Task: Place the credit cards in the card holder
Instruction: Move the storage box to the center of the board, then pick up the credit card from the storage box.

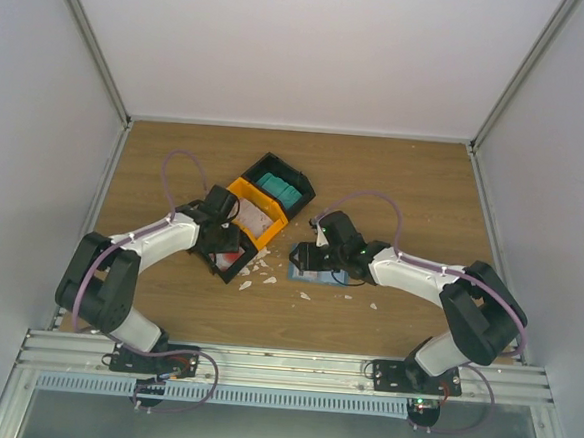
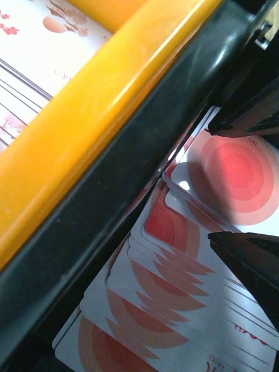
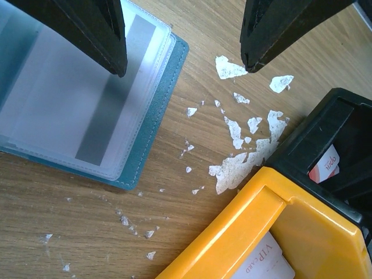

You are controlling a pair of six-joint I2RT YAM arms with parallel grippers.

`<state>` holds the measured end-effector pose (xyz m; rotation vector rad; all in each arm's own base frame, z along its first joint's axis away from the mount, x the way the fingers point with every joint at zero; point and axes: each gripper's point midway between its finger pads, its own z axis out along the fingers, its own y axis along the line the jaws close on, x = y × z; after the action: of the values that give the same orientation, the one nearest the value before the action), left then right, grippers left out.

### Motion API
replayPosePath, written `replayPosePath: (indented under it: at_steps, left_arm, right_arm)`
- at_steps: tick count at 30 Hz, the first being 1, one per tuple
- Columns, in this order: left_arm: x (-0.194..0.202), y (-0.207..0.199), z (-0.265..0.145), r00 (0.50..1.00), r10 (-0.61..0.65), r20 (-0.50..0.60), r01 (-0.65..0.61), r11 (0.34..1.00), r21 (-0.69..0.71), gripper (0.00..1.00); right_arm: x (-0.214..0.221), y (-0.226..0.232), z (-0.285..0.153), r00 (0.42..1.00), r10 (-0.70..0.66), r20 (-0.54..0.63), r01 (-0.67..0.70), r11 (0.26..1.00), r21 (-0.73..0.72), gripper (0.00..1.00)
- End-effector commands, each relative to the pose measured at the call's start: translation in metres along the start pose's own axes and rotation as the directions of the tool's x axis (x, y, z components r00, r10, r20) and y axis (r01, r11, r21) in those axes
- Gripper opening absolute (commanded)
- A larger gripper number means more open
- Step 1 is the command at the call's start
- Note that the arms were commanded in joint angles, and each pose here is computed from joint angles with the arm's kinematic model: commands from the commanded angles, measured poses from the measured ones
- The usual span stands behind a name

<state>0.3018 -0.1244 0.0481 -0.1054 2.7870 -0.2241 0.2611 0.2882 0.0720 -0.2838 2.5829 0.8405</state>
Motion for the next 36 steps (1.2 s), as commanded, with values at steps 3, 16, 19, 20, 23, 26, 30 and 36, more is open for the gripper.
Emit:
replayPosePath:
  at_steps: [3, 16, 19, 20, 23, 26, 30, 36]
  left_arm:
    - [0.004, 0.008, 0.016, 0.999, 0.031, -0.030, -0.033, 0.999, -0.035, 0.46]
    - [0.007, -0.015, 0.000, 0.998, 0.036, -0.049, -0.031, 0.995, 0.096, 0.35]
    - [0.008, -0.020, -0.007, 0.998, 0.038, -0.048, -0.032, 0.992, 0.125, 0.29]
    - [0.008, -0.022, -0.009, 0.998, 0.039, -0.048, -0.032, 0.990, 0.135, 0.28]
    - [0.012, -0.027, -0.013, 0.997, 0.041, -0.060, -0.031, 0.985, 0.168, 0.27]
    - [0.019, -0.032, -0.016, 0.996, 0.046, -0.080, -0.028, 0.978, 0.207, 0.26]
    - [0.028, -0.039, -0.021, 0.993, 0.055, -0.101, -0.028, 0.968, 0.250, 0.26]
    - [0.035, -0.045, -0.032, 0.991, 0.063, -0.114, -0.026, 0.956, 0.294, 0.26]
  right_arm:
    - [-0.005, 0.011, 0.000, 1.000, -0.019, 0.019, 0.020, 0.999, -0.029, 0.54]
    - [-0.004, 0.010, -0.001, 1.000, -0.008, 0.025, 0.008, 1.000, -0.029, 0.54]
    - [-0.003, 0.010, -0.001, 1.000, -0.004, 0.024, 0.004, 1.000, -0.031, 0.54]
    - [-0.002, 0.010, -0.001, 1.000, -0.002, 0.024, 0.003, 0.999, -0.032, 0.54]
    - [-0.002, 0.010, -0.002, 1.000, 0.002, 0.025, -0.001, 0.999, -0.036, 0.54]
    - [-0.003, 0.012, -0.003, 0.999, 0.004, 0.032, -0.003, 0.999, -0.044, 0.54]
    - [-0.003, 0.012, -0.004, 0.999, 0.005, 0.034, -0.004, 0.999, -0.048, 0.54]
    - [-0.001, 0.011, -0.003, 1.000, 0.007, 0.030, -0.006, 0.999, -0.048, 0.54]
